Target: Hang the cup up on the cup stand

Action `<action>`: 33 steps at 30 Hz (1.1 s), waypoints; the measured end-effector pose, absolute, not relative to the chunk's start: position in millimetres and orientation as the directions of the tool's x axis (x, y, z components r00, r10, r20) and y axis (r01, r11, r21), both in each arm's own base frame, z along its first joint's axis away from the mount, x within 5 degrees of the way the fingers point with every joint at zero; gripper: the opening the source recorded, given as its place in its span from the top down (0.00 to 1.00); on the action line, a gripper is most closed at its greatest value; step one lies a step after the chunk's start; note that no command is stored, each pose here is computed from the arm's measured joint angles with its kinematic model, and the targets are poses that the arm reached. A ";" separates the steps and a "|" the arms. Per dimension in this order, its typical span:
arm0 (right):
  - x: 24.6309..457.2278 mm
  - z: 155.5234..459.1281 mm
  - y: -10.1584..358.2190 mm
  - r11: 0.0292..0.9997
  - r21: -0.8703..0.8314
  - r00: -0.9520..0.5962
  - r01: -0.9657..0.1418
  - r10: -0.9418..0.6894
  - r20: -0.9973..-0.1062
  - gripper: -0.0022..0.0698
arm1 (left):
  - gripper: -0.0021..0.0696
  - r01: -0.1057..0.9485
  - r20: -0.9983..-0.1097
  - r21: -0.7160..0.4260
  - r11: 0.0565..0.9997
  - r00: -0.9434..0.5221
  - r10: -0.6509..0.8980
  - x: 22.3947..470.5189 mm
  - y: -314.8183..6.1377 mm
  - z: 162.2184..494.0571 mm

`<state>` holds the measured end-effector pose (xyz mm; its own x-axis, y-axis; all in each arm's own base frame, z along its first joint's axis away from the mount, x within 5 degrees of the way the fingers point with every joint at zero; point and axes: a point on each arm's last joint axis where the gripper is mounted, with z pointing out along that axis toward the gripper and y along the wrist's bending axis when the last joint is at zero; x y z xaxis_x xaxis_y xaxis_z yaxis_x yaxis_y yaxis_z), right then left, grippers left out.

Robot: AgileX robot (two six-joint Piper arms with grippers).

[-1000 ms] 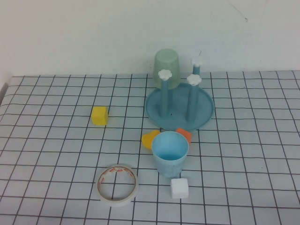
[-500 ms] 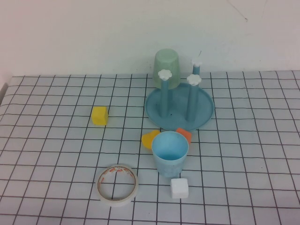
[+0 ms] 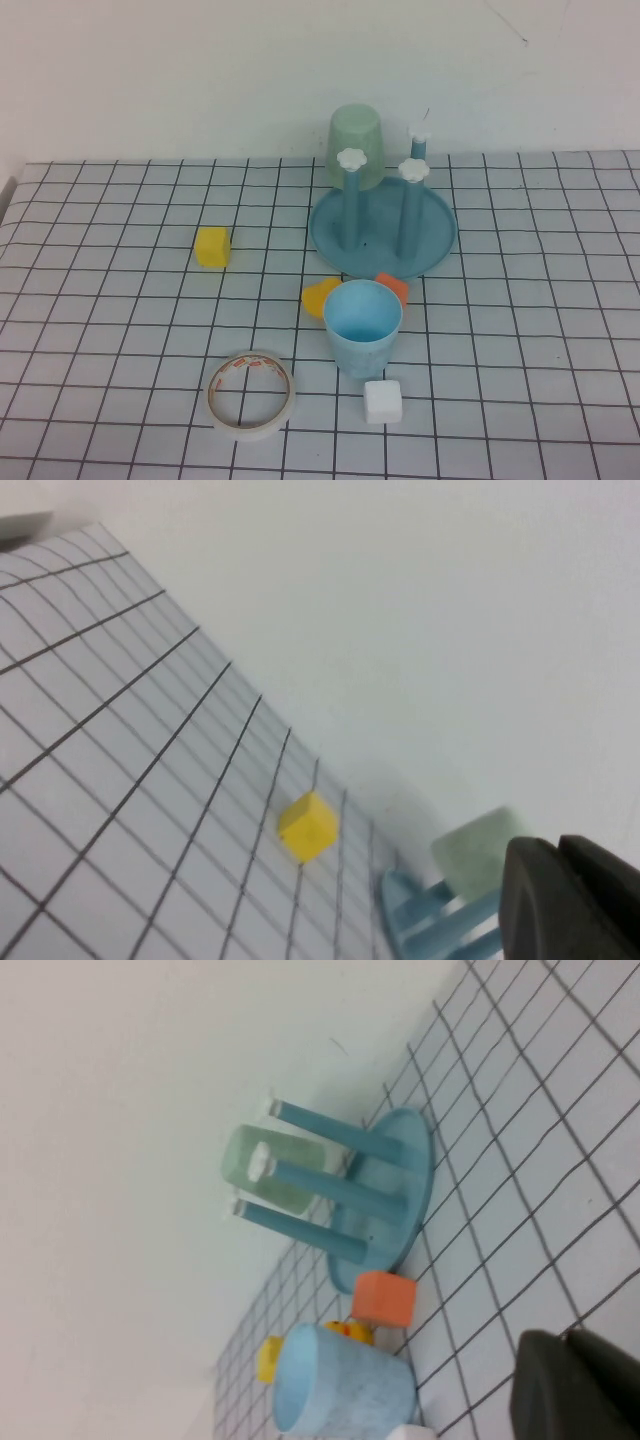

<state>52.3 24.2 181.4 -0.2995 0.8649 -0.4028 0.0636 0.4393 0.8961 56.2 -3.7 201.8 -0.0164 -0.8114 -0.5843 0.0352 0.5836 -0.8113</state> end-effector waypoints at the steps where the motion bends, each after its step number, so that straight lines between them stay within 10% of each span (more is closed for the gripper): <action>1: 52.3 181.8 24.5 0.425 0.903 -0.300 0.062 0.871 -0.390 0.97 | 0.97 0.041 -0.555 -0.831 0.555 -0.002 -0.832 56.2 -2.9 203.1; 15: 51.4 180.7 27.1 0.555 0.832 -0.336 0.010 0.785 -0.520 0.97 | 0.97 0.055 -0.581 -0.811 0.583 0.046 -0.813 55.9 -0.1 207.3; 23: 51.2 180.4 27.4 0.641 0.767 -0.340 -0.029 0.715 -0.611 0.97 | 0.97 0.114 -0.931 -0.349 0.930 -0.159 -0.329 56.6 -15.2 268.3; 33: 51.1 180.2 27.7 0.661 0.750 -0.343 -0.039 0.696 -0.631 0.97 | 0.97 0.377 -0.834 -0.035 0.925 -0.521 0.181 127.2 -29.5 351.6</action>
<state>51.1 27.7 180.2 -0.3429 0.6957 -0.6311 -0.0389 0.6608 0.7496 127.2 -29.5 351.6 -0.5208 0.1807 -0.8343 0.3774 0.9254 -0.0351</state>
